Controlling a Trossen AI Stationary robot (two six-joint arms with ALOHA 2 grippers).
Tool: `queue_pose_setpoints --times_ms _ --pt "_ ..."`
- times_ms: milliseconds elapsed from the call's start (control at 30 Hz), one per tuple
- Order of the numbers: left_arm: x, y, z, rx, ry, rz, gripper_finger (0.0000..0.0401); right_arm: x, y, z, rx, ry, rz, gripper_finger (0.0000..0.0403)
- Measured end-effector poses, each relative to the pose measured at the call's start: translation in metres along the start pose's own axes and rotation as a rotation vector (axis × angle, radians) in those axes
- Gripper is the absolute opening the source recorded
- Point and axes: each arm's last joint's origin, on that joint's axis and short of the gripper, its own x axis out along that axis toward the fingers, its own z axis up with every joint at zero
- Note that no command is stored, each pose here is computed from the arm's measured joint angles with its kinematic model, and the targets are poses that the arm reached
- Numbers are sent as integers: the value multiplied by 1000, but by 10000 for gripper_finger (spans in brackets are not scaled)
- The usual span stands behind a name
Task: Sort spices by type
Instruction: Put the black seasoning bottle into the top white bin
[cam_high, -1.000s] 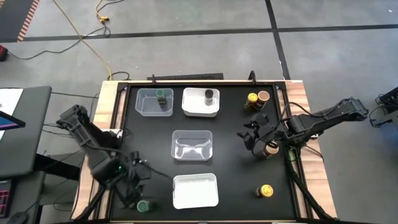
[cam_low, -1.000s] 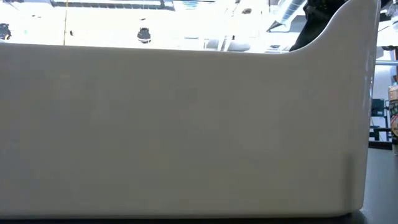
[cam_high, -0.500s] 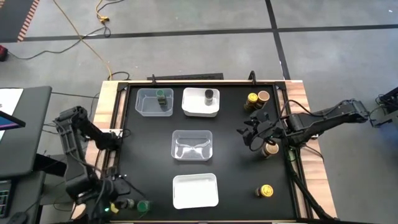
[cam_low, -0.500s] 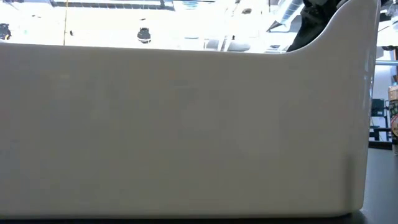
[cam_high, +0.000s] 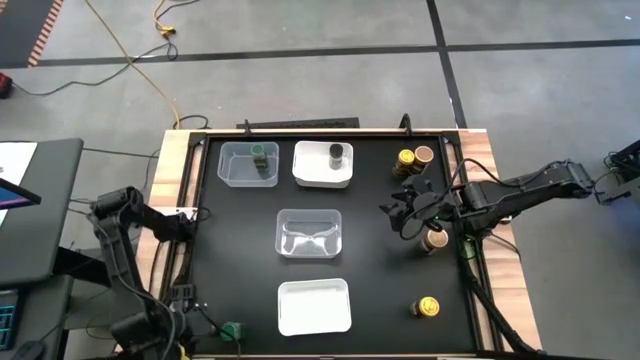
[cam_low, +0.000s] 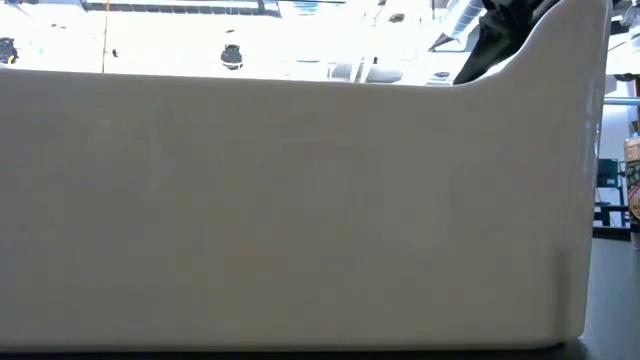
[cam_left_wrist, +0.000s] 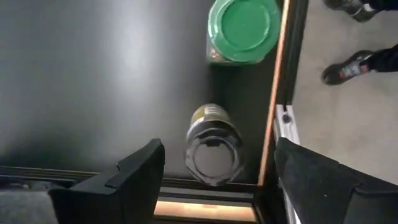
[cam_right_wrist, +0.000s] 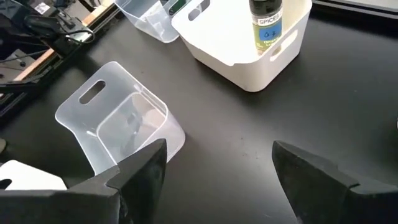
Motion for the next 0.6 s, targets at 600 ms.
queue_pose_setpoints --times_ms 600 --pt "32 4 -7 45 19 -6 290 0 1 1 56 -6 8 317"
